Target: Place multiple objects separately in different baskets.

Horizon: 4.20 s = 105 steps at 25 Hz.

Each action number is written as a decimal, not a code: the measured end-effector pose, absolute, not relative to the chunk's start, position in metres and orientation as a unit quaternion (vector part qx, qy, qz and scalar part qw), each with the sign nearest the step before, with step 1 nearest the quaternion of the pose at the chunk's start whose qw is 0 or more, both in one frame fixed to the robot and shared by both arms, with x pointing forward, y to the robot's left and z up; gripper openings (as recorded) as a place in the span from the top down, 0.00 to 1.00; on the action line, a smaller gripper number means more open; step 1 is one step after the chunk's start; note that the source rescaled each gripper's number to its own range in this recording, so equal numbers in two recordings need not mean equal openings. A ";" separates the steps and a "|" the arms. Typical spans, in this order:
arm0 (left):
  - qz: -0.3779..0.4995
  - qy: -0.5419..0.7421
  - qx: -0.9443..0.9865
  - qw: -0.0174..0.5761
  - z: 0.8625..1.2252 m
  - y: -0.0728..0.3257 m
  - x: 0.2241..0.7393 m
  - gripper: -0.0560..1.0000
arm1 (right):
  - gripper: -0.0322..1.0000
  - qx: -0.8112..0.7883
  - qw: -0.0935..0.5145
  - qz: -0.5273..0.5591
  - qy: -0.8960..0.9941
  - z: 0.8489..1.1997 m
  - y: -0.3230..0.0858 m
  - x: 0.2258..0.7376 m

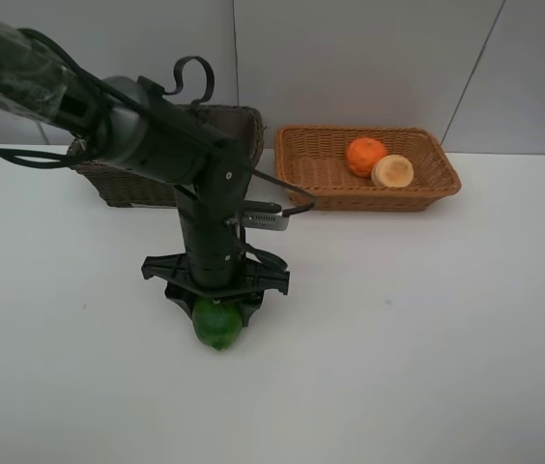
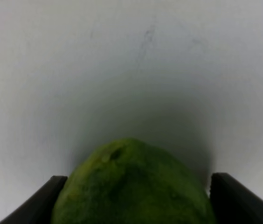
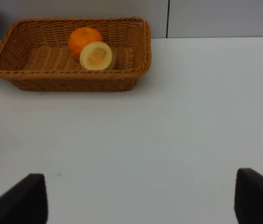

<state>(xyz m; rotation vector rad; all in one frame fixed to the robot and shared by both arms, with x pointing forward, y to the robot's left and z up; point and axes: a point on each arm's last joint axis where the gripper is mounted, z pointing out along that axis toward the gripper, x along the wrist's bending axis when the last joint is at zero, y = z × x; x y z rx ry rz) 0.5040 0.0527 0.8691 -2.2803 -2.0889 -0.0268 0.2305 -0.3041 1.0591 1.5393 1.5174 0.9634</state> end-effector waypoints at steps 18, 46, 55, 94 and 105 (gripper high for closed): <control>-0.018 -0.624 -0.779 -0.059 0.908 0.045 0.512 0.22 | 0.28 0.602 0.378 0.377 0.594 1.059 -0.304 0.231; -0.167 -0.522 -0.755 -0.359 0.983 -0.016 0.676 0.22 | 0.28 0.602 0.378 0.377 0.594 1.059 -0.304 0.231; -0.150 -0.515 -0.771 -0.344 0.931 -0.032 0.692 0.22 | 0.28 0.602 0.378 0.377 0.594 1.059 -0.304 0.231; -0.154 -0.427 -0.842 -0.291 0.960 -0.043 0.665 0.00 | 0.28 0.602 0.378 0.377 0.594 1.059 -0.304 0.231; -0.193 -0.357 -0.877 -0.256 1.054 -0.020 0.635 0.00 | 0.28 0.602 0.378 0.377 0.594 1.059 -0.304 0.231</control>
